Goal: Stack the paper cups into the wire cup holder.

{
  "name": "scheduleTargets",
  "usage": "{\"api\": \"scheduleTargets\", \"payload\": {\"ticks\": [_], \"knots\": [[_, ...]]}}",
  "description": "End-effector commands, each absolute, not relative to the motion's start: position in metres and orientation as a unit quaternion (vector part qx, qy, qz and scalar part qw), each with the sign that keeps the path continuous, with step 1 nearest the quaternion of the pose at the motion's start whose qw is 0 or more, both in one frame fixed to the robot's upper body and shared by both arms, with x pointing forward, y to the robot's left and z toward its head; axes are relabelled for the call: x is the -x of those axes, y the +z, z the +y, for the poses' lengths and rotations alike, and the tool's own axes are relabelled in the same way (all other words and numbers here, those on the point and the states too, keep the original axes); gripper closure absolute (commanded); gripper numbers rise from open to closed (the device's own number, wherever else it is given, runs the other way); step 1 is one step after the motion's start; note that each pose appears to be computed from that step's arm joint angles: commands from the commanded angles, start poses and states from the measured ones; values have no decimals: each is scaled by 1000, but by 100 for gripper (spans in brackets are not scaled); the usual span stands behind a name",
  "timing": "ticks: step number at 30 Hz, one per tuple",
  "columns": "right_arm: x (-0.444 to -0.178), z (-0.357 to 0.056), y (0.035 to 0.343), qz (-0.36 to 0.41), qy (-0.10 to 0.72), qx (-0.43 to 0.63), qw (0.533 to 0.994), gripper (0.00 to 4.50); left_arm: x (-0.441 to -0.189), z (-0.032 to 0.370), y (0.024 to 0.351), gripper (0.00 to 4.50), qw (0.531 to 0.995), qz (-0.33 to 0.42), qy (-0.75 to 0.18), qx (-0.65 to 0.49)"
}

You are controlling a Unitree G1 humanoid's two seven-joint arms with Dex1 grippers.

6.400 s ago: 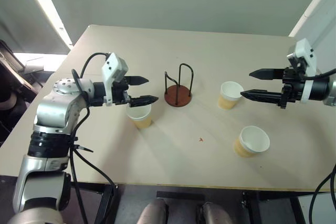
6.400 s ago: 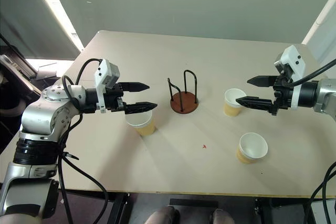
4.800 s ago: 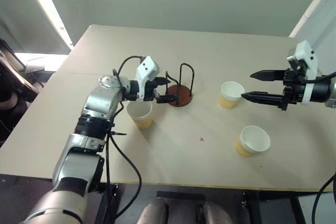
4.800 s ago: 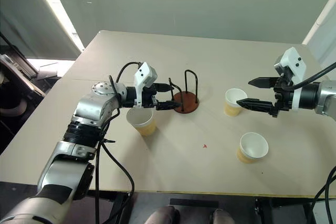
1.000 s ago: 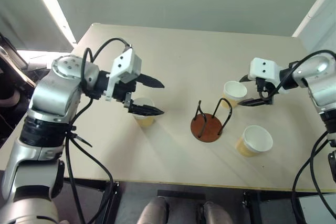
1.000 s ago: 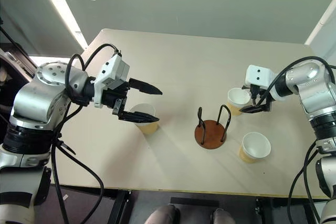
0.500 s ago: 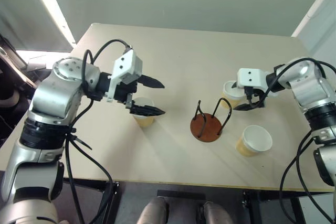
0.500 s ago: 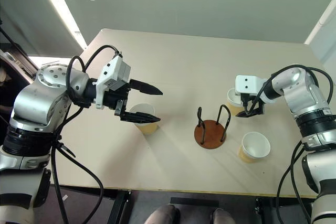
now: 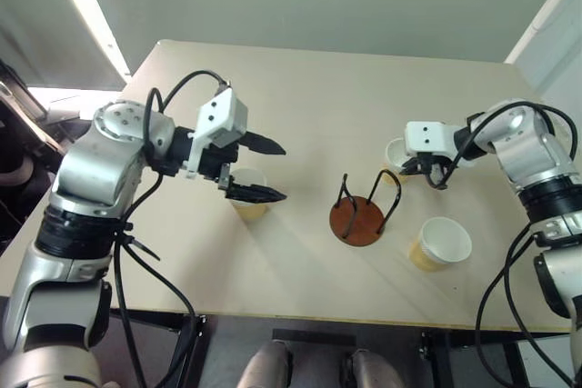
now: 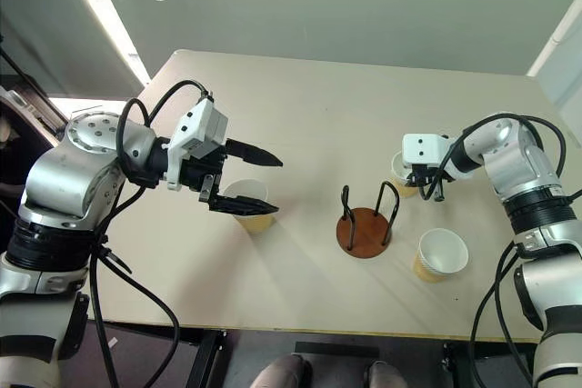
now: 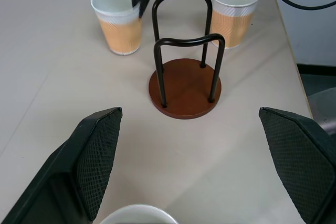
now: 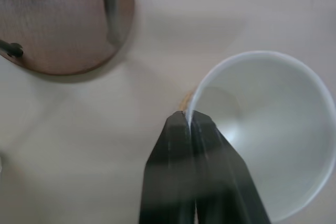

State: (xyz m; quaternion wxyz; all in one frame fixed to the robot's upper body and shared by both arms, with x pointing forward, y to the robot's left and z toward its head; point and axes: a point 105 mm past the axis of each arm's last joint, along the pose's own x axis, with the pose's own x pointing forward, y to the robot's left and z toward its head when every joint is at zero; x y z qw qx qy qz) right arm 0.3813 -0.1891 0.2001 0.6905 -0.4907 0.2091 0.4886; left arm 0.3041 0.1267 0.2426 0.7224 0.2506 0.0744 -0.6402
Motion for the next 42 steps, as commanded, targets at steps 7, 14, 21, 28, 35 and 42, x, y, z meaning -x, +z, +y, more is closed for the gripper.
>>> {"api": "scheduleTargets", "payload": {"ticks": [7,14,21,28,35,42], "knots": [[-323,-183,326,86,495,476,722,447,-293,129,251,0,711,56,-666,-218],[-266,-137,340,59,573,474,666,447,-288,131,254,0,704,59,-681,-193],[-255,-103,324,50,614,483,623,447,-287,130,253,0,702,58,-683,-192],[-275,-109,301,76,606,508,607,447,-285,134,253,0,707,59,-677,-197],[-277,-121,296,93,607,515,598,447,-284,136,252,0,713,60,-671,-197],[-271,-117,286,100,627,512,579,447,-289,137,252,0,714,59,-669,-197]]}}
